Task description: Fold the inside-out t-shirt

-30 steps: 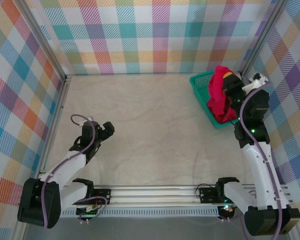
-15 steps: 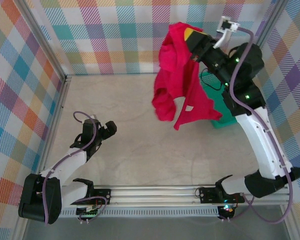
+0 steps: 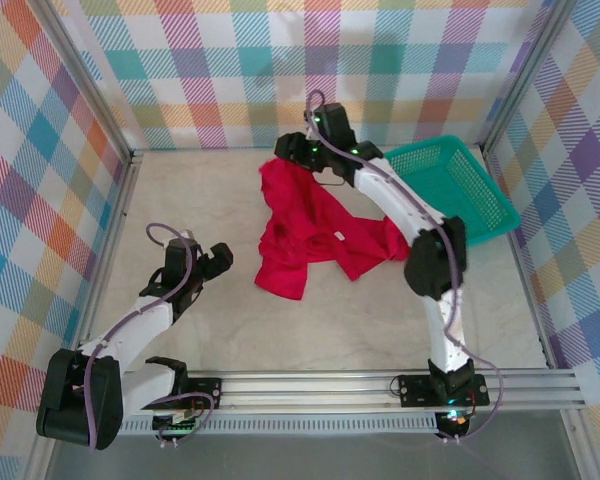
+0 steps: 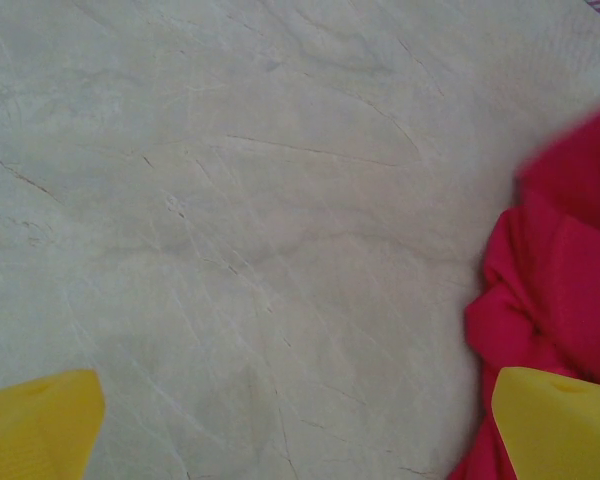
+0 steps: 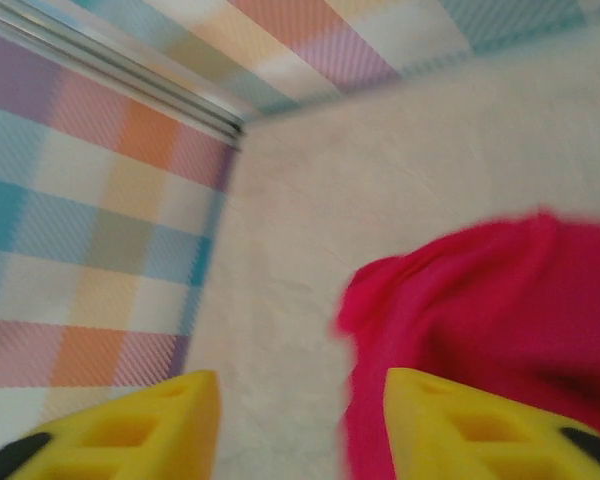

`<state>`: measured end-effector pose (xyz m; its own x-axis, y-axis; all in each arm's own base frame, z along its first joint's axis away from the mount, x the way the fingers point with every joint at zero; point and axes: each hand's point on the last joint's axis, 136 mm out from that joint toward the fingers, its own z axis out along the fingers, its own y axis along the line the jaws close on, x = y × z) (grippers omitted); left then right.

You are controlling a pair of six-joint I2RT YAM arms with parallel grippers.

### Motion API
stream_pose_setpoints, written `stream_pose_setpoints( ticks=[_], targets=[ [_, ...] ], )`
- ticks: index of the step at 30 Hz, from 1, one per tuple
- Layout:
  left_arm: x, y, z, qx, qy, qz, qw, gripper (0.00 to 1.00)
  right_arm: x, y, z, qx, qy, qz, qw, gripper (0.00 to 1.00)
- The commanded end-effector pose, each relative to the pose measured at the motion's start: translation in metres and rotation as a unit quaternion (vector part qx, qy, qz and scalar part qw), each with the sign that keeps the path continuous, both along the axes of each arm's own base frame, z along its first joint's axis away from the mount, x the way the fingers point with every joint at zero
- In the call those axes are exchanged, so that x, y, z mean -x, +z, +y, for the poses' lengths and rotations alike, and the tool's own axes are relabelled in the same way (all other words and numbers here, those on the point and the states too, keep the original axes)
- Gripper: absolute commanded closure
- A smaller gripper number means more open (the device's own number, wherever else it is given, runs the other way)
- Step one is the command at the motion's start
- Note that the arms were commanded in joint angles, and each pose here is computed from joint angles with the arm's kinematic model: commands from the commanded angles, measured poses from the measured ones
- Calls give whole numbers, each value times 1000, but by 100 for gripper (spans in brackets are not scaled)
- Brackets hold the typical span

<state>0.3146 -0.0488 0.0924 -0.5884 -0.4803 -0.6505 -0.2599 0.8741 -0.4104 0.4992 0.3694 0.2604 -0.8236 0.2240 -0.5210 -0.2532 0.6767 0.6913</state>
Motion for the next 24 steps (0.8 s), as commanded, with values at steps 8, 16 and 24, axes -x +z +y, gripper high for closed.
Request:
stream_pose_setpoints(
  ticks=[8, 16, 24],
  targets=[
    [-5, 12, -67, 69, -118, 16, 990, 4, 82, -11, -78, 157, 7, 38, 987, 39],
    [-9, -14, -145, 20, -191, 87, 977, 8, 154, -107, -136, 179, -31, 93, 979, 41],
    [-41, -45, -177, -10, -190, 158, 969, 21, 178, -182, -154, 209, -40, 156, 965, 41]
  ],
)
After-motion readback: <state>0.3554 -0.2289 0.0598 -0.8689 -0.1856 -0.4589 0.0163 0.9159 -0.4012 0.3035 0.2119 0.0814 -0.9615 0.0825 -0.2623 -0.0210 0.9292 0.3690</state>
